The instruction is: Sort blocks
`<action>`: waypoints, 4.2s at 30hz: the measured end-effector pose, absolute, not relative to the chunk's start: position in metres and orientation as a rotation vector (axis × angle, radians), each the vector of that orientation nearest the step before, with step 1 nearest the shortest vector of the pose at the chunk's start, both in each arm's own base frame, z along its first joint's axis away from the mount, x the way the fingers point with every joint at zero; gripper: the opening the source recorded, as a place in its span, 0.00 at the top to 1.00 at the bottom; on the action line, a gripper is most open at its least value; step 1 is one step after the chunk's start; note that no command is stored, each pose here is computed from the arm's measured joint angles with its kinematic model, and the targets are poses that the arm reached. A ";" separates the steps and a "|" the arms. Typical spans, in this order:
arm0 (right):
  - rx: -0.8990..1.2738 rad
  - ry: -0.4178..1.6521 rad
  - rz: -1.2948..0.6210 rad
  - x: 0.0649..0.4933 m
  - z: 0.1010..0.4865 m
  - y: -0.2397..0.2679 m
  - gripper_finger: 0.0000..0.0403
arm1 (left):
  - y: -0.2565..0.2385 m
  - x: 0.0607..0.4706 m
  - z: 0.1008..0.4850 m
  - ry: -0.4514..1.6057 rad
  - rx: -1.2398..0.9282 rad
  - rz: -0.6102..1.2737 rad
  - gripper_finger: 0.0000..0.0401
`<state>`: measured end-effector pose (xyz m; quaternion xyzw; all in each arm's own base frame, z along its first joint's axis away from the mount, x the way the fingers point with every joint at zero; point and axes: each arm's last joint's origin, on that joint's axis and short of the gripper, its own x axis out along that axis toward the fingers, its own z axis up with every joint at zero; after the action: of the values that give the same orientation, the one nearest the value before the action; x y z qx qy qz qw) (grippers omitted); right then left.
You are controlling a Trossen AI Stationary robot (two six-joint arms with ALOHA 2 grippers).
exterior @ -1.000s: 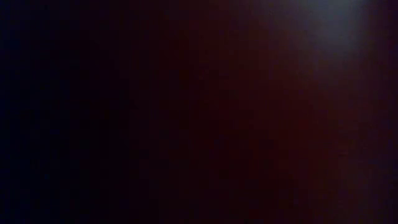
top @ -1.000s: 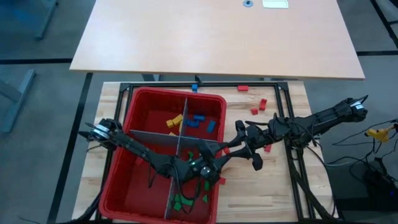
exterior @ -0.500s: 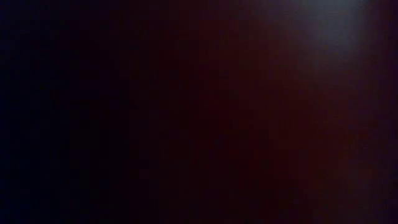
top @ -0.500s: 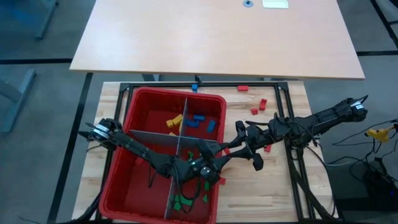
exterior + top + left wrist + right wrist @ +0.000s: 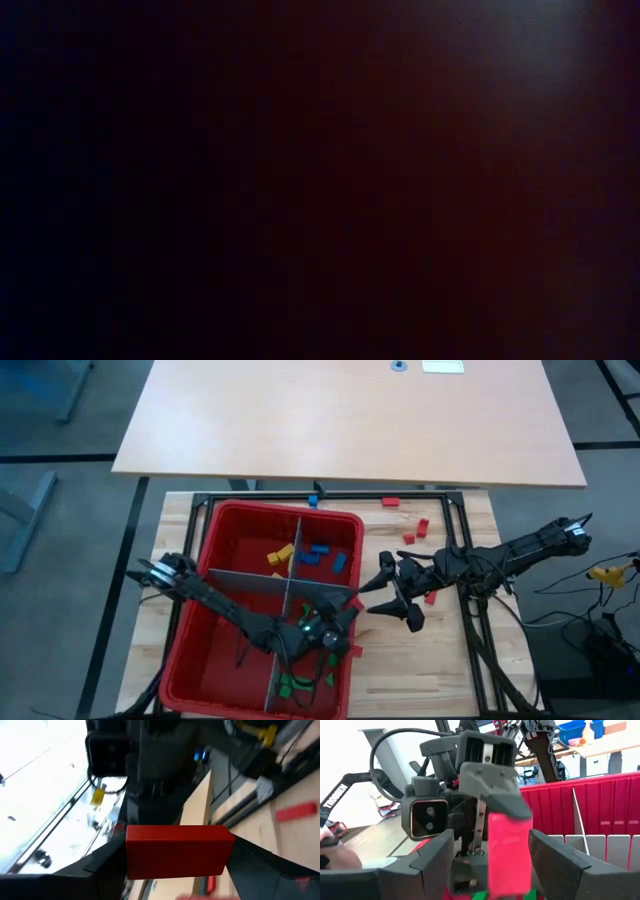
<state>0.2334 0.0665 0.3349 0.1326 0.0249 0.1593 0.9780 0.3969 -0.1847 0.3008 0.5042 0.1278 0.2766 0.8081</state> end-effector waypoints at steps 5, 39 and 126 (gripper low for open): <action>0.265 0.044 0.323 0.231 0.337 0.066 0.46 | -0.196 0.379 0.314 0.354 1.088 0.668 0.32; 0.221 0.044 0.396 0.224 0.339 0.074 0.49 | -0.174 0.169 0.350 0.695 -0.084 0.366 0.32; 0.763 1.553 -0.719 0.163 0.188 0.008 0.56 | -0.153 0.169 0.349 0.403 0.264 0.575 0.13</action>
<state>0.1632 0.0078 0.1884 0.3282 0.6679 -0.3093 0.5921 0.1694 -0.1529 0.3486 0.1289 0.1967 0.2809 0.9305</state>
